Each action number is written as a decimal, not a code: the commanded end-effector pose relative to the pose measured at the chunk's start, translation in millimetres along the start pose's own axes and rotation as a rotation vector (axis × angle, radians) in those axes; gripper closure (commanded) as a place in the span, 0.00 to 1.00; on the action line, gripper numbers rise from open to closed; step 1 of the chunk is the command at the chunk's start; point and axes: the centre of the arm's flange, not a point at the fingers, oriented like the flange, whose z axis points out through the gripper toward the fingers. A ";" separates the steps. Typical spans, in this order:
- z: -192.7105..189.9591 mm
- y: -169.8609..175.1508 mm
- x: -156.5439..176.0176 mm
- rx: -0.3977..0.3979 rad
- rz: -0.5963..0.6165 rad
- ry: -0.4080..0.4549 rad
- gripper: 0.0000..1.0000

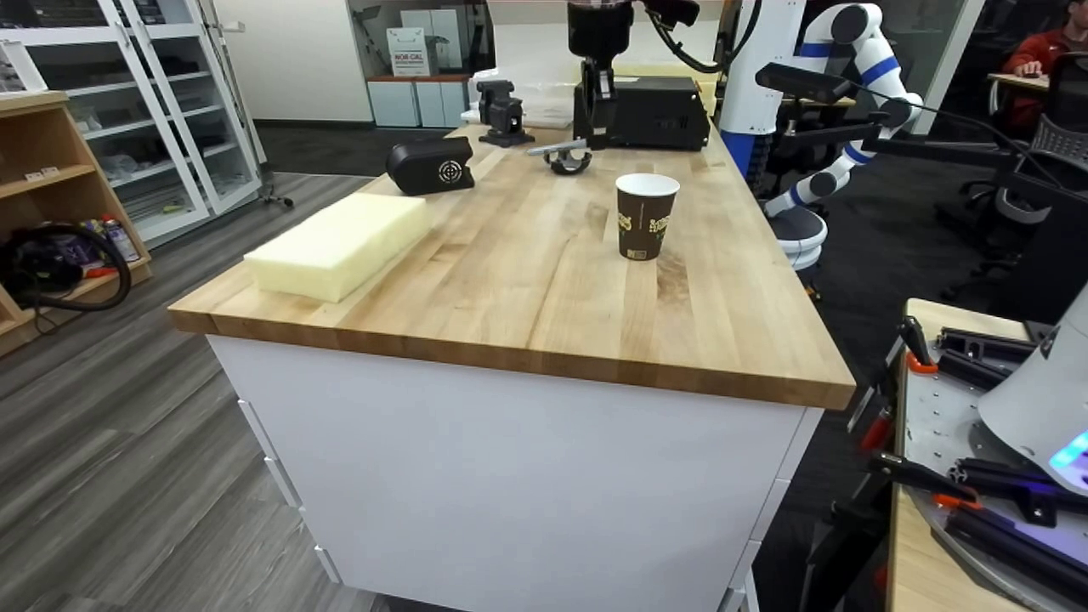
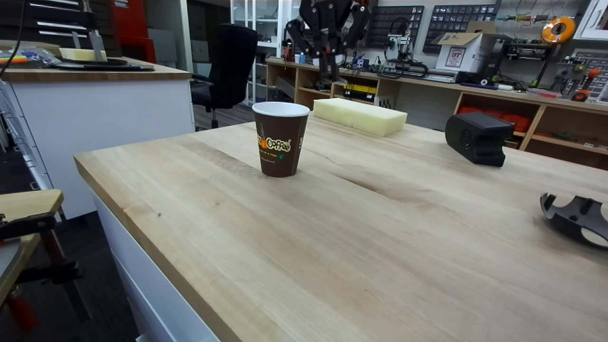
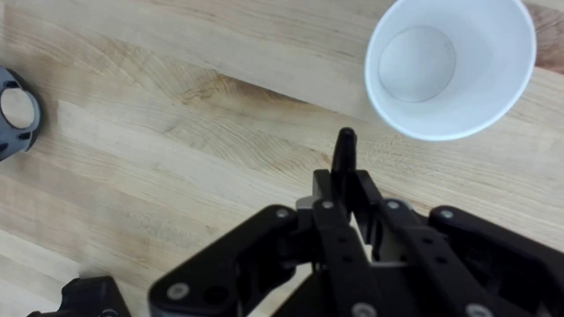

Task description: Put the pen in the cup

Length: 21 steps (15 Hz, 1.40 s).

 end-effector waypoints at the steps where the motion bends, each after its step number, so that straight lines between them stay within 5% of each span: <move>1: -3.1 -28.0 -18.6 0.007 0.005 -0.117 0.96; 3: 1.2 -38.7 -22.9 0.022 -0.005 -0.173 0.96; 21: -31.2 -85.4 -49.0 -0.057 0.027 -0.216 0.96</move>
